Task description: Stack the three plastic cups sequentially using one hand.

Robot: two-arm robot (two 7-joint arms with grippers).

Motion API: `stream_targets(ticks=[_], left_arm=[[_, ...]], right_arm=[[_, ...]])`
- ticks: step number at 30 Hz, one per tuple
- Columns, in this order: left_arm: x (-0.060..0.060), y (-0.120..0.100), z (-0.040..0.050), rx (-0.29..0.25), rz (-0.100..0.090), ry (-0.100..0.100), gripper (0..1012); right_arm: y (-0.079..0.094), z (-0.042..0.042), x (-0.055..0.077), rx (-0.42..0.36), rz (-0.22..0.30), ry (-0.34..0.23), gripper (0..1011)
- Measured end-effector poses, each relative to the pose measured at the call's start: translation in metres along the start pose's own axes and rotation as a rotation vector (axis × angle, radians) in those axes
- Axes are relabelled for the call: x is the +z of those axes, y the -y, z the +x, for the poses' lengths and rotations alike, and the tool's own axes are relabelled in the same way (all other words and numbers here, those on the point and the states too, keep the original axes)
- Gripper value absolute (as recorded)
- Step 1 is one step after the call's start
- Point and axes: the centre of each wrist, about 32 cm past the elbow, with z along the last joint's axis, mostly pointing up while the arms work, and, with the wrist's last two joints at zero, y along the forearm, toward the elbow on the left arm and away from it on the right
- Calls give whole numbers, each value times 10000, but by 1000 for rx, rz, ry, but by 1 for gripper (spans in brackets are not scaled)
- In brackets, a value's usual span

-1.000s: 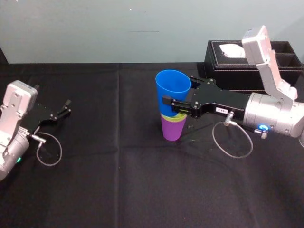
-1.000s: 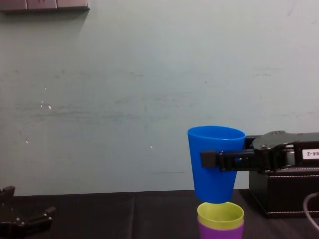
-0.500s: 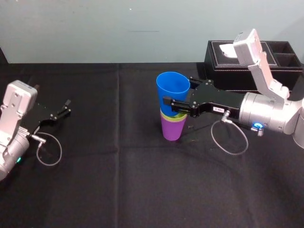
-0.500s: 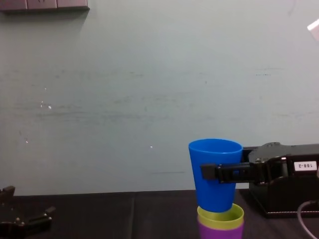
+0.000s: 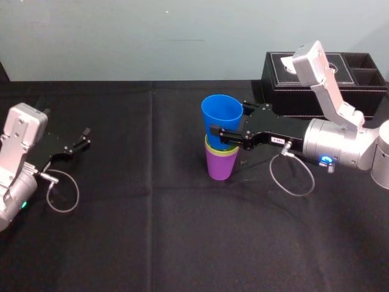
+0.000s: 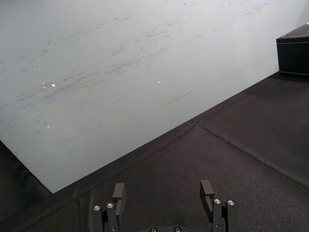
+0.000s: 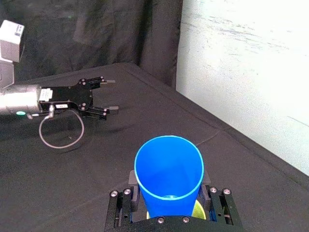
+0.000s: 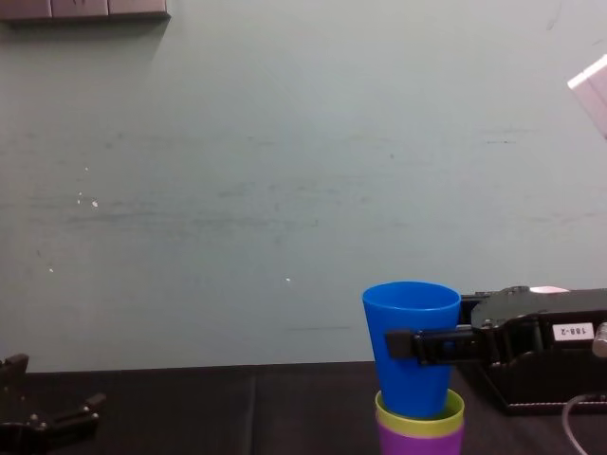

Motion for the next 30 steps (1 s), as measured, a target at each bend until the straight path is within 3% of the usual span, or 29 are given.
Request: stream_targets(ticks=[11,30], left_arm=[[0,0,0,0,0,0,1011],[0,0,0,0,0,0,1011]], right_arm=[[-39,59,-85,-10,-15,-12,719],[-58,72,-147,-7,-19,-26,719]])
